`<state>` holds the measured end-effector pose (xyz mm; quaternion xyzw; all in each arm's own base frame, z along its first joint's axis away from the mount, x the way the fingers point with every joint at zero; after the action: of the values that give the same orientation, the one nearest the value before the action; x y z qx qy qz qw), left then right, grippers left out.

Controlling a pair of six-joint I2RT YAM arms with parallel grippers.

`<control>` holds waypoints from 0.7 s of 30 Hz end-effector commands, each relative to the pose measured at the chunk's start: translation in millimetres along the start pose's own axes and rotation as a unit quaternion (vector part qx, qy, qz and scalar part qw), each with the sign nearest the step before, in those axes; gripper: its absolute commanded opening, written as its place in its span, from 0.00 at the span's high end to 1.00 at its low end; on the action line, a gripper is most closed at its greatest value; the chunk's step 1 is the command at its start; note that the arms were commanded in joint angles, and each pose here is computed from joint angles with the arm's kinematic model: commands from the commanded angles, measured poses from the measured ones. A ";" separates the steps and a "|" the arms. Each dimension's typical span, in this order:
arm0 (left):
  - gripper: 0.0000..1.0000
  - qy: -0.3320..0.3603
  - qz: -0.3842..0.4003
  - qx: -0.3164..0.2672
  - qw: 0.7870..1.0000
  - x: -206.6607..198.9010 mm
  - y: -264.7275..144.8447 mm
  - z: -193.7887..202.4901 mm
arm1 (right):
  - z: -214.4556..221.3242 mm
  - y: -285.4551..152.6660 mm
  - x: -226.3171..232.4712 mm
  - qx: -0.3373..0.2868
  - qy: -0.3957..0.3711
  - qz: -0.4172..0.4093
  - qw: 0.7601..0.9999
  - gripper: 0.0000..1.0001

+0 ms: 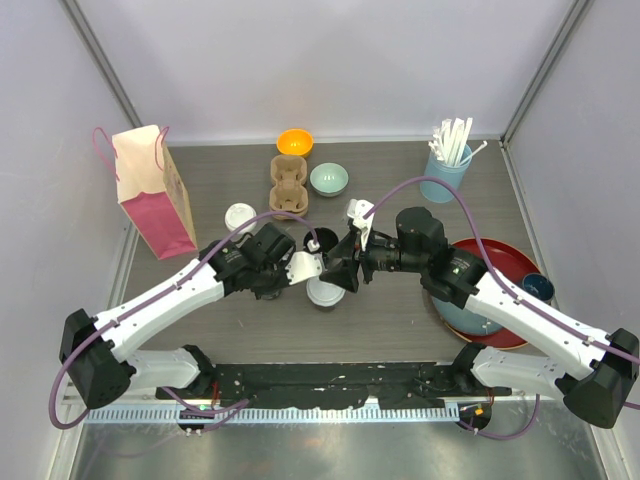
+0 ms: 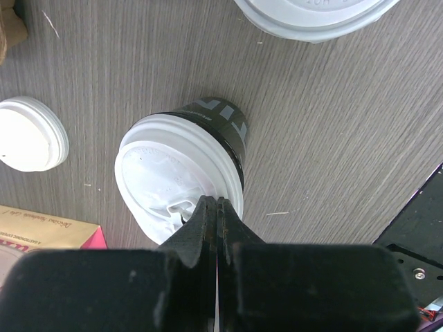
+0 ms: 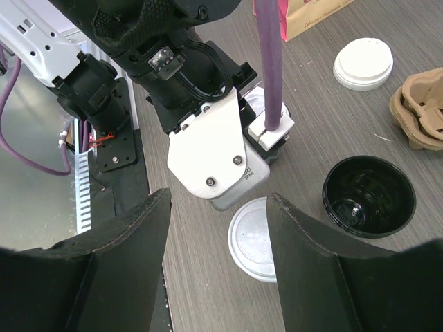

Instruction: Pack the takeout coffee

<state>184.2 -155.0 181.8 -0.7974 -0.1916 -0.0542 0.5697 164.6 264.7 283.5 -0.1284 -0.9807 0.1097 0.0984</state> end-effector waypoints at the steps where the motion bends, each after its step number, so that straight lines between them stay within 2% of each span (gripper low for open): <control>1: 1.00 0.009 0.003 -0.011 1.000 -1.8 2.6 -2.0 | -25.2 -7.5 6.0 -0.036 -0.022 -0.006 0.999 0.37; 19: 0.99 0.004 0.015 -0.003 1.000 -5.5 8.9 -0.6 | -27.9 -10.8 7.6 -0.040 -0.023 -0.007 0.999 0.37; 21: 0.90 0.000 0.010 -0.002 1.000 -4.4 7.3 -0.2 | -27.9 -10.8 8.2 -0.040 -0.022 -0.007 0.999 0.37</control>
<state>180.9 -152.8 170.0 -0.7923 -0.1813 -0.0463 0.5807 164.5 264.7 284.5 -0.1283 -0.9809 0.1088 0.0979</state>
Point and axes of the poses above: each gripper's point midway between its finger pads, its own y axis out along the fingers, its own x axis along the line the jaws close on, z = x × y, the point moved 5 cm from there along -y, back along the fingers, and after that the axes turned 2 degrees about y, right-handed, at the moved point
